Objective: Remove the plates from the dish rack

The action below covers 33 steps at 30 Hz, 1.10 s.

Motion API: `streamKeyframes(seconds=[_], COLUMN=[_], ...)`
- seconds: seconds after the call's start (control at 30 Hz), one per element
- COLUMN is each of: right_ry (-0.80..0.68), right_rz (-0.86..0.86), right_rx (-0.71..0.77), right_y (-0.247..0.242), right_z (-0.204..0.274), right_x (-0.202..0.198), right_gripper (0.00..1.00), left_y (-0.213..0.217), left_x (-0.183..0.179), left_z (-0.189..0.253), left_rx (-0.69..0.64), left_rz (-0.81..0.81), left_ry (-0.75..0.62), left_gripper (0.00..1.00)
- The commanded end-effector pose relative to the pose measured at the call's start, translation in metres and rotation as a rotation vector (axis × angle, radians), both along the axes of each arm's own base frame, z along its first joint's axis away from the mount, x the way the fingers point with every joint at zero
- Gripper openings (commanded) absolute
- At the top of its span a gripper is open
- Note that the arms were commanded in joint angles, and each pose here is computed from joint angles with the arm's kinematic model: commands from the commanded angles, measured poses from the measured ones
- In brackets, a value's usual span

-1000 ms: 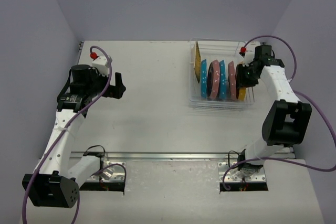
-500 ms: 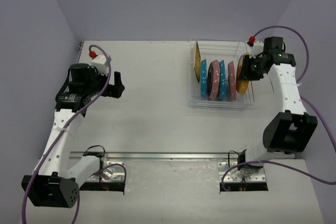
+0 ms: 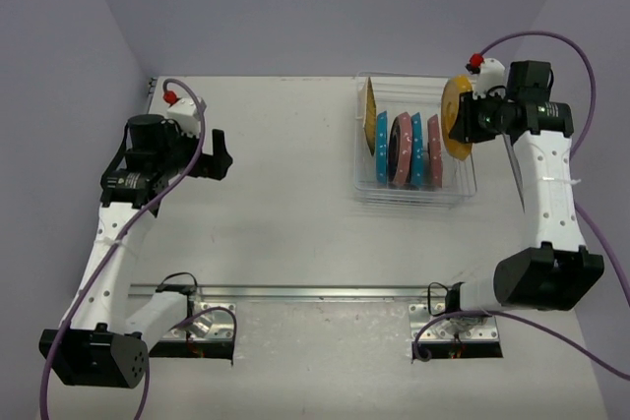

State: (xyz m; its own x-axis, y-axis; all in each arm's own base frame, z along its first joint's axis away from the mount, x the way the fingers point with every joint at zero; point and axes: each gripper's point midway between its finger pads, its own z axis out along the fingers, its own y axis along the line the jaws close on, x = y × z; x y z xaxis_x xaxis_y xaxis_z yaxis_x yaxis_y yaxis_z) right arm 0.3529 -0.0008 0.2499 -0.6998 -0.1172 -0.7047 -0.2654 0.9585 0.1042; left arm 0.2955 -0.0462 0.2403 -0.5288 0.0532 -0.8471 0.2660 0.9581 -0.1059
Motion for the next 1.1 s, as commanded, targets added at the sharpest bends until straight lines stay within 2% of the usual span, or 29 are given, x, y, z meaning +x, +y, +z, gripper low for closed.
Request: streamKeyframes(seconds=[0.0, 0.23, 0.33, 0.43, 0.5, 0.63, 0.77, 0.8, 0.87, 0.93, 0.97, 1.07], right_ry=[-0.364, -0.589, -0.714, -0.847, -0.885, -1.103, -1.303, -1.387, -1.519, -1.688, -1.754, -1.826], right_rz=[0.102, 0.289, 0.46, 0.558, 0.591, 0.738, 0.909, 0.879, 0.977, 0.982, 0.985, 1.041], right_rx=[-0.166, -0.363, -0.53, -0.65, -0.704, -0.878, -1.098, -1.146, -1.233, -1.317, -1.349, -1.371], right_y=[-0.006, 0.013, 0.05, 0.08, 0.091, 0.136, 0.18, 0.181, 0.206, 0.221, 0.228, 0.25], right_z=[0.09, 0.126, 0.131, 0.141, 0.144, 0.16, 0.125, 0.146, 0.116, 0.119, 0.117, 0.103], right_x=[0.018, 0.013, 0.007, 0.001, -0.002, -0.015, -0.034, -0.038, -0.054, -0.071, -0.078, -0.093], right_gripper=[0.0, 0.0, 0.0, 0.0, 0.0, 0.0, 0.0, 0.0, 0.0, 0.0, 0.0, 0.0], left_y=[-0.002, -0.016, -0.029, -0.04, -0.052, -0.074, -0.084, -0.084, -0.09, -0.094, -0.096, -0.102], left_x=[0.009, 0.011, 0.01, 0.007, 0.003, -0.006, -0.008, -0.007, -0.008, -0.008, -0.009, -0.012], left_z=[0.031, 0.062, 0.092, 0.109, 0.118, 0.127, 0.127, 0.126, 0.122, 0.118, 0.116, 0.106], left_rx=[-0.023, -0.124, -0.229, -0.307, -0.359, -0.433, -0.48, -0.48, -0.5, -0.517, -0.524, -0.548], left_rz=[0.012, -0.004, -0.02, -0.043, -0.099, -0.234, -0.296, -0.295, -0.339, -0.369, -0.386, -0.441], left_ry=[-0.079, -0.098, -0.113, -0.121, -0.124, -0.086, -0.048, -0.045, -0.015, 0.014, 0.027, 0.071], left_gripper=[1.0, 1.0, 1.0, 1.0, 0.99, 1.0, 0.99, 0.99, 0.98, 0.97, 0.97, 0.95])
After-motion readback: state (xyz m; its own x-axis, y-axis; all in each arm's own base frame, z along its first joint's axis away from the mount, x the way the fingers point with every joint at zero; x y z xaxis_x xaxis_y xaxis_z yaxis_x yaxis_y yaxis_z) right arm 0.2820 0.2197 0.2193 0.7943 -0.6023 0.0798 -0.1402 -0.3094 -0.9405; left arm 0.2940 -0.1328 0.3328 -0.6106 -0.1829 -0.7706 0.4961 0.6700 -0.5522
